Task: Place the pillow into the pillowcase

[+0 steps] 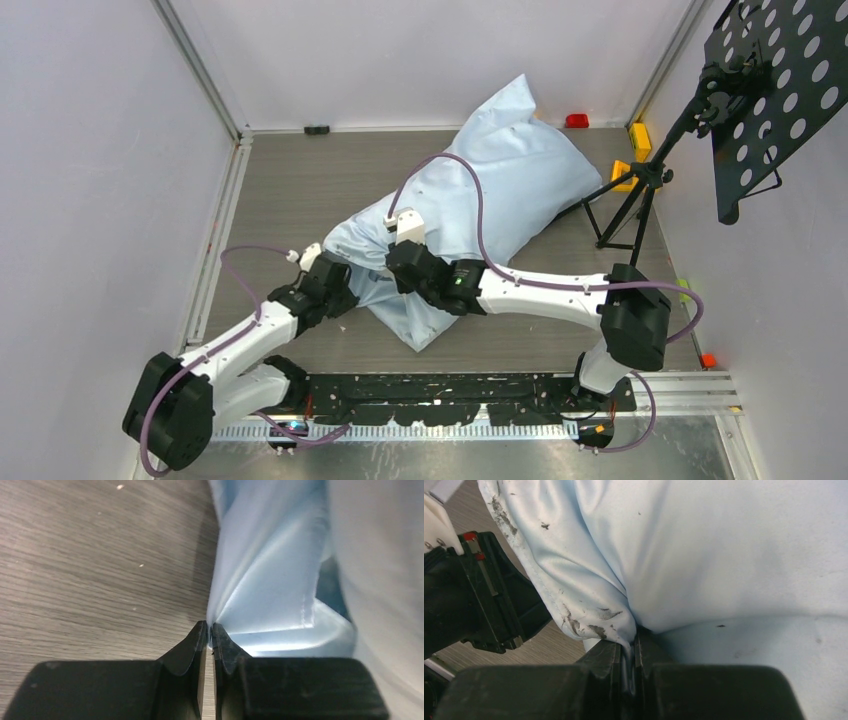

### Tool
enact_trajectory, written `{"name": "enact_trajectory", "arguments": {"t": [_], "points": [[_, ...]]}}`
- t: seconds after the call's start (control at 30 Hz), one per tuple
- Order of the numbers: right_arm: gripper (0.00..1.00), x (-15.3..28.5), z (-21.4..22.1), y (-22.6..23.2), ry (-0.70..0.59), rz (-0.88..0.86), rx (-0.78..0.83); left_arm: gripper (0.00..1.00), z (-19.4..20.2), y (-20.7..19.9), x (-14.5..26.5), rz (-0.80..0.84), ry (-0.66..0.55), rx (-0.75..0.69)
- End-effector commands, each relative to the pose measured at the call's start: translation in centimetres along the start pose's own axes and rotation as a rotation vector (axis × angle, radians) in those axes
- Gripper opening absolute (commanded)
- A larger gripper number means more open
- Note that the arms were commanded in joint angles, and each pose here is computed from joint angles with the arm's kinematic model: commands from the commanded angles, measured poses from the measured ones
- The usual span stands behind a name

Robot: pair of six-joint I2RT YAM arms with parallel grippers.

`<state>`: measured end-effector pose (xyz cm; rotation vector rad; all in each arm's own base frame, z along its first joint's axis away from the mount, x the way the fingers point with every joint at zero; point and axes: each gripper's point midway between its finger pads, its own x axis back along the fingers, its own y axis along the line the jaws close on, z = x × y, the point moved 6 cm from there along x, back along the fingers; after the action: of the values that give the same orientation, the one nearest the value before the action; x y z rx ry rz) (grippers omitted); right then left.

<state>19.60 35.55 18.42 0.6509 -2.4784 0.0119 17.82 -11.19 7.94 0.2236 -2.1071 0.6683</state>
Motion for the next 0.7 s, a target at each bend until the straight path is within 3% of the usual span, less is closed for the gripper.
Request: {"name": "enact_trajectory", "arguments": {"t": [0.0,0.43,0.67], "points": [[0.0,0.1,-3.1,1.2,-0.091,-0.036,-0.096,0.13,-2.1,-2.2,2.3,0.08,-0.048,-0.024],[0.0,-0.3,-3.1,1.6,-0.091,-0.048,-0.1,0.23,-4.0,-3.5,6.3,0.14,-0.075,-0.075],[0.0,-0.4,-3.3,1.7,-0.091,-0.053,-0.115,0.26,-4.5,-6.3,4.2,0.191,-0.068,-0.107]]}}
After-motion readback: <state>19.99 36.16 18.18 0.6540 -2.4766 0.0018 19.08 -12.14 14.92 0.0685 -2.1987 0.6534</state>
